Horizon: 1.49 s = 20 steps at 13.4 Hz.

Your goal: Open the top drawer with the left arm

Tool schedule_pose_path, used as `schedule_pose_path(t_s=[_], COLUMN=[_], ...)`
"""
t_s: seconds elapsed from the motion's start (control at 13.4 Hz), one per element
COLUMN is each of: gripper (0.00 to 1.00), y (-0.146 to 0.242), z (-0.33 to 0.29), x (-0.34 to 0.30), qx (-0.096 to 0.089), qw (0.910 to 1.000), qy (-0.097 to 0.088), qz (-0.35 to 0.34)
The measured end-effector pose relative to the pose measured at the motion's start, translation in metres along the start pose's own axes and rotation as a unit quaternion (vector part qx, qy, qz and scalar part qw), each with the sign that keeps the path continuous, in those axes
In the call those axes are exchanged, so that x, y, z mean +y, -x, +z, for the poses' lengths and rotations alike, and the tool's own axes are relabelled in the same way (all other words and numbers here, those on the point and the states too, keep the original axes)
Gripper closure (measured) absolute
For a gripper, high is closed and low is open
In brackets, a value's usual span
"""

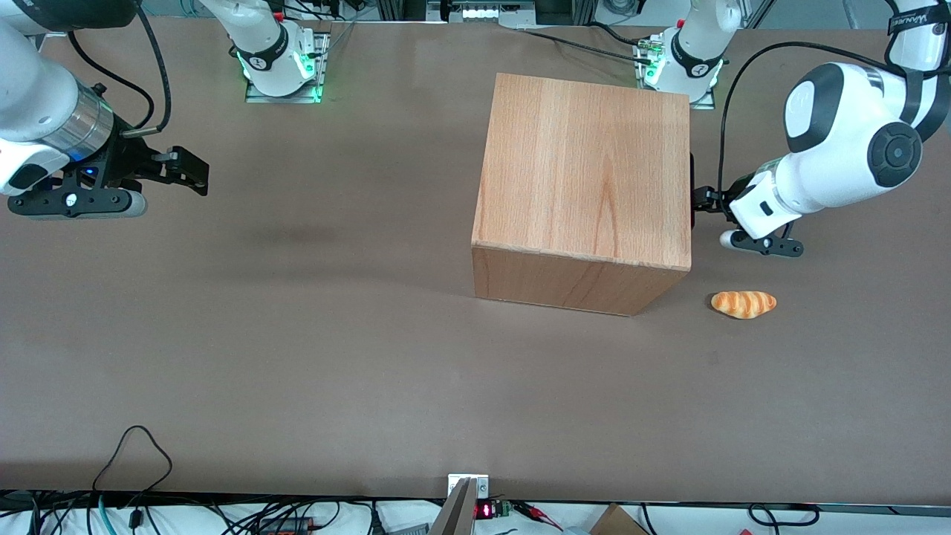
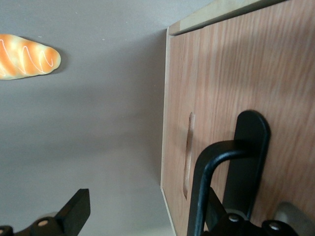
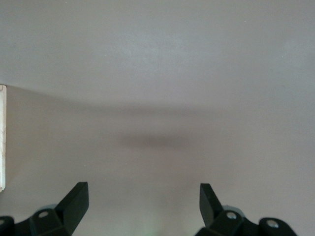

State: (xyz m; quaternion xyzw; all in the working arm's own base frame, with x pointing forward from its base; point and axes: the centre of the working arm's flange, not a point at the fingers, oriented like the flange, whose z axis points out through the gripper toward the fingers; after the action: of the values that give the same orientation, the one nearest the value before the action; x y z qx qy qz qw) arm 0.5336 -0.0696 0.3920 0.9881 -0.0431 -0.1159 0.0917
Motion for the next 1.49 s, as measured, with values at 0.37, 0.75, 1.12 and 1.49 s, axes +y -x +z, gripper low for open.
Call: schedule_pose_path(t_s=[0.37,0.75,1.12,1.49], gripper=[0.00,0.00,0.00,0.00], y=[-0.002,-0.002,0.000,0.003], z=[0.003,-0.001,-0.006,-0.012], x=[-0.004,-0.028,-0.056,-0.084], qx=[-0.002,0.002,0.005,0.010], qw=[1.0000,0.9998,0.9993,0.9982], qy=[0.001,0.000,0.000,-0.001], qz=[-0.003,-0.021,-0.038,-0.059])
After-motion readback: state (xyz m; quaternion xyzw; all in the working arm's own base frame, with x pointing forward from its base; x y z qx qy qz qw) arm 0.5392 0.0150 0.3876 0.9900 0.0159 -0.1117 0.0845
